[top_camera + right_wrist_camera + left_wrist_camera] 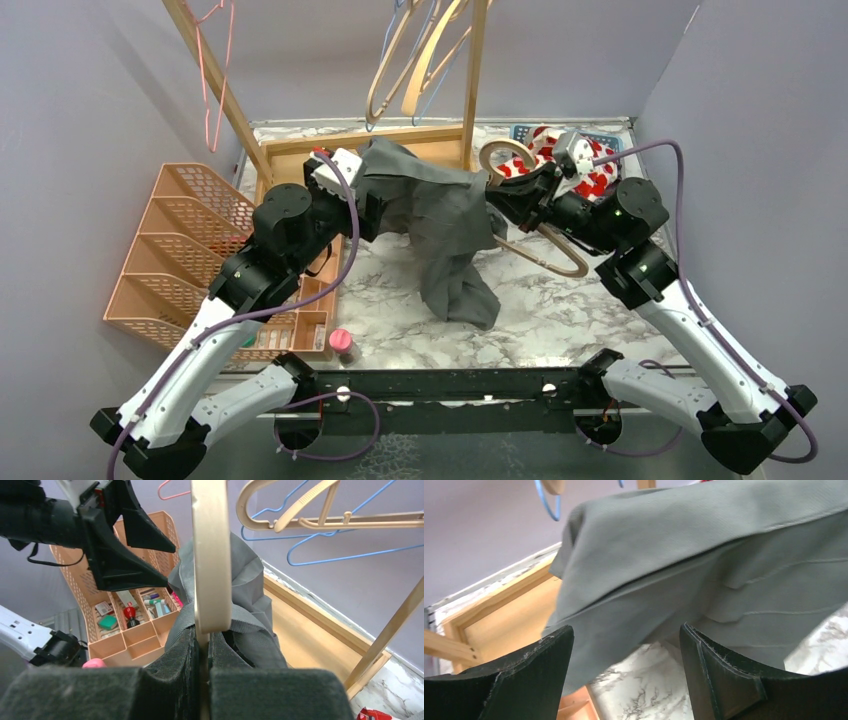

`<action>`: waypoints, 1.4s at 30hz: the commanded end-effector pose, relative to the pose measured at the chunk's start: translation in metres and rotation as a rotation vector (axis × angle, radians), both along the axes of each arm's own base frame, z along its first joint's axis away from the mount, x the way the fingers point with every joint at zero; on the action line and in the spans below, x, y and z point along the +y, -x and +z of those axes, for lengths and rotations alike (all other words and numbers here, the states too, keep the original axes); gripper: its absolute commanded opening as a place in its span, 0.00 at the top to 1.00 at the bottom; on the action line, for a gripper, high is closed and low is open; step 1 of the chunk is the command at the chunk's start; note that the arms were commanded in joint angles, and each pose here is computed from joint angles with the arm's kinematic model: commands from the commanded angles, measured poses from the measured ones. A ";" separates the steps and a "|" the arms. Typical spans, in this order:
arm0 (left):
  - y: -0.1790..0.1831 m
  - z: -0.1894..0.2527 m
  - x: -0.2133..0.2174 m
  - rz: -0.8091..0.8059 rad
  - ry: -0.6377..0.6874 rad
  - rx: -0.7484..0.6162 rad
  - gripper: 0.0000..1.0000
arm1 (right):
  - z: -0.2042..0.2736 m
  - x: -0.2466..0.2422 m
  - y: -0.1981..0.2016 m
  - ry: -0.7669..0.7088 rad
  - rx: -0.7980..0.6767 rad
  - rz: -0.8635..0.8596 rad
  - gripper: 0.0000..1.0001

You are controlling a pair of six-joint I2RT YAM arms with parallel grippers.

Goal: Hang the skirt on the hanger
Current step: Hang the skirt on the hanger.

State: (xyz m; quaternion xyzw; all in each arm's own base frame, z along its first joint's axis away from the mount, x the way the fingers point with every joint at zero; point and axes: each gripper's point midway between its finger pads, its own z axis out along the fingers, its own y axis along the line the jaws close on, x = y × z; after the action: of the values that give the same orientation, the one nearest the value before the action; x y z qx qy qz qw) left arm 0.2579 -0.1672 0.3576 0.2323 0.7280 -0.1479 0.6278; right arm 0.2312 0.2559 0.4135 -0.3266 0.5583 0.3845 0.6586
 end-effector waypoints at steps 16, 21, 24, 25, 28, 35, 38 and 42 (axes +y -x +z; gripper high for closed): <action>-0.022 -0.021 0.024 0.200 0.027 -0.045 0.43 | 0.002 -0.006 0.028 0.021 0.026 0.071 0.99; -0.023 -0.030 0.023 0.198 0.018 -0.043 0.78 | -0.009 -0.006 0.027 0.035 0.060 0.066 0.99; -0.027 -0.029 0.024 0.207 0.006 -0.057 1.00 | -0.012 -0.006 0.028 0.036 0.066 0.067 0.99; -0.027 -0.027 0.024 0.209 0.005 -0.063 1.00 | -0.013 -0.006 0.027 0.038 0.067 0.065 0.99; -0.030 -0.020 0.023 0.209 0.007 -0.078 1.00 | -0.018 -0.006 0.026 0.052 0.075 0.062 0.99; -0.001 -0.025 -0.007 -0.061 -0.048 -0.086 0.61 | -0.026 -0.004 0.016 0.067 0.144 0.035 0.99; 0.016 -0.035 -0.016 -0.194 -0.110 -0.115 0.41 | -0.028 -0.002 0.013 0.079 0.156 0.031 0.99; 0.020 -0.046 -0.015 -0.239 -0.184 -0.154 0.34 | -0.029 0.000 0.015 0.088 0.155 0.050 0.99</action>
State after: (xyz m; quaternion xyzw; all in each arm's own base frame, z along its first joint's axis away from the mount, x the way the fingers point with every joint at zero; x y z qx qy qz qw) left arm 0.2529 -0.1710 0.3235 0.2991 0.6905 -0.1312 0.6454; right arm 0.2193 0.2563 0.3599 -0.3387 0.6367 0.3937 0.5699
